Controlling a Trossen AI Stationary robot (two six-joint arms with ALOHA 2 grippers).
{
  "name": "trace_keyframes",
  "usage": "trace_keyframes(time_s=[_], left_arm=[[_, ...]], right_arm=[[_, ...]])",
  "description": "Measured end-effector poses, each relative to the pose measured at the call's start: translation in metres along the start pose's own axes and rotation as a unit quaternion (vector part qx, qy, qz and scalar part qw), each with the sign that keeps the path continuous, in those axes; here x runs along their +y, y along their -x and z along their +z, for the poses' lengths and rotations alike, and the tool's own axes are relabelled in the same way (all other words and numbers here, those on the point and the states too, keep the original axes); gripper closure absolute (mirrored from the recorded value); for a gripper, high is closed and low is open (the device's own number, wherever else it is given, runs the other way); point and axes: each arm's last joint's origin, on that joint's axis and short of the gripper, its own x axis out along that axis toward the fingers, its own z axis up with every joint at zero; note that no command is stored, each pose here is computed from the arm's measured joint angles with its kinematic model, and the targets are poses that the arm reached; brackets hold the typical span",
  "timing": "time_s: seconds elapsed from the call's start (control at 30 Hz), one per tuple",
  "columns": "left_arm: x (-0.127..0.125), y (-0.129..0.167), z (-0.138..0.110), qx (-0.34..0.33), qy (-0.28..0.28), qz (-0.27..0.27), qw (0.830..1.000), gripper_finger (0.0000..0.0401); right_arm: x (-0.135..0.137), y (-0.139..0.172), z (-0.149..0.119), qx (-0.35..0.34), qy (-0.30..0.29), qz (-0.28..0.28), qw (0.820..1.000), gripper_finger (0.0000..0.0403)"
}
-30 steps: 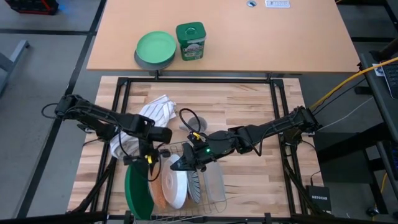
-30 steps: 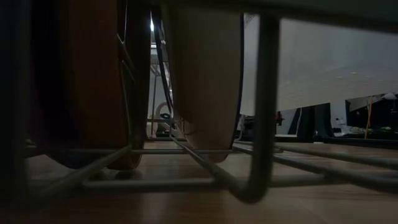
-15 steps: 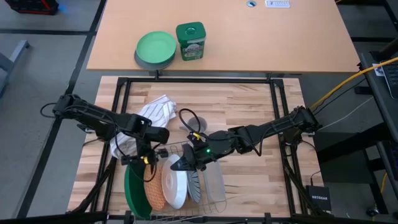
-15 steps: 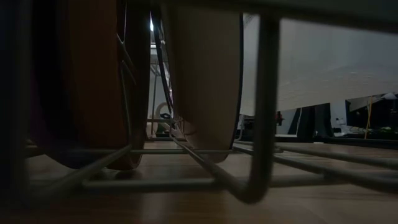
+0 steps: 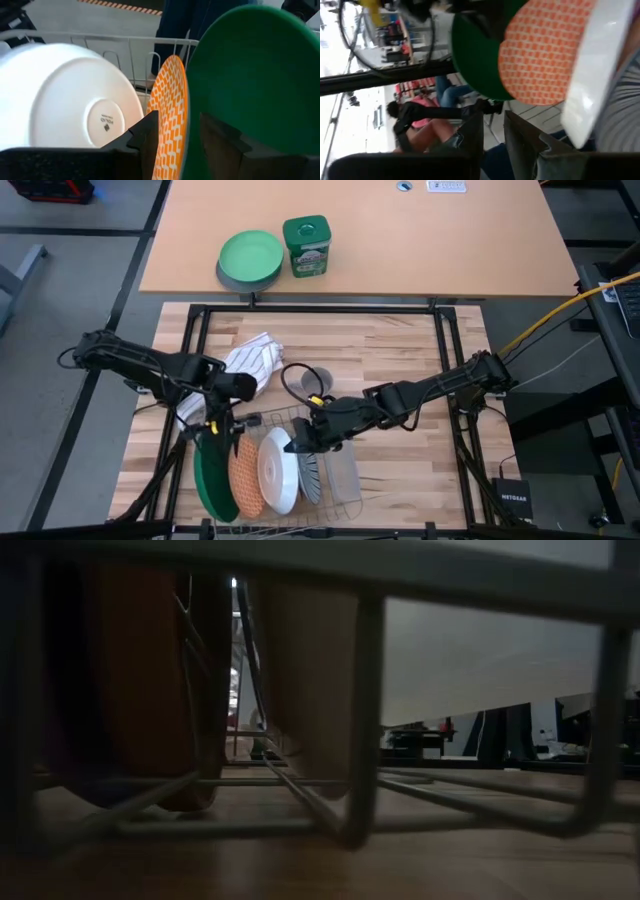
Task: Sort dishes
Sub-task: Adjust the white plate
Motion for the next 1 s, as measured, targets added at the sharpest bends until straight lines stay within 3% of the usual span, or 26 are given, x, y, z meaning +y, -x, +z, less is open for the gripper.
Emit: trace_keyframes(time_s=[0.6, 0.87, 1.0], left_arm=[[0.005, 0.003, 0.010, -0.034, -0.050, 0.030, 0.998, 0.0270], [0.020, 0.014, 0.022, -0.096, 0.024, 0.097, 0.990, 0.0270], [0.028, 0.021, 0.018, -0.078, 0.029, 0.155, 0.984, 0.0270]], right_arm=[[-0.003, 0.000, 0.001, -0.010, -0.002, -0.016, 1.000, 0.0324], [-0.003, 0.000, 0.003, -0.048, 0.008, -0.012, 0.999, 0.0324], [-0.002, 0.000, 0.004, -0.063, 0.016, -0.010, 0.998, 0.0324]])
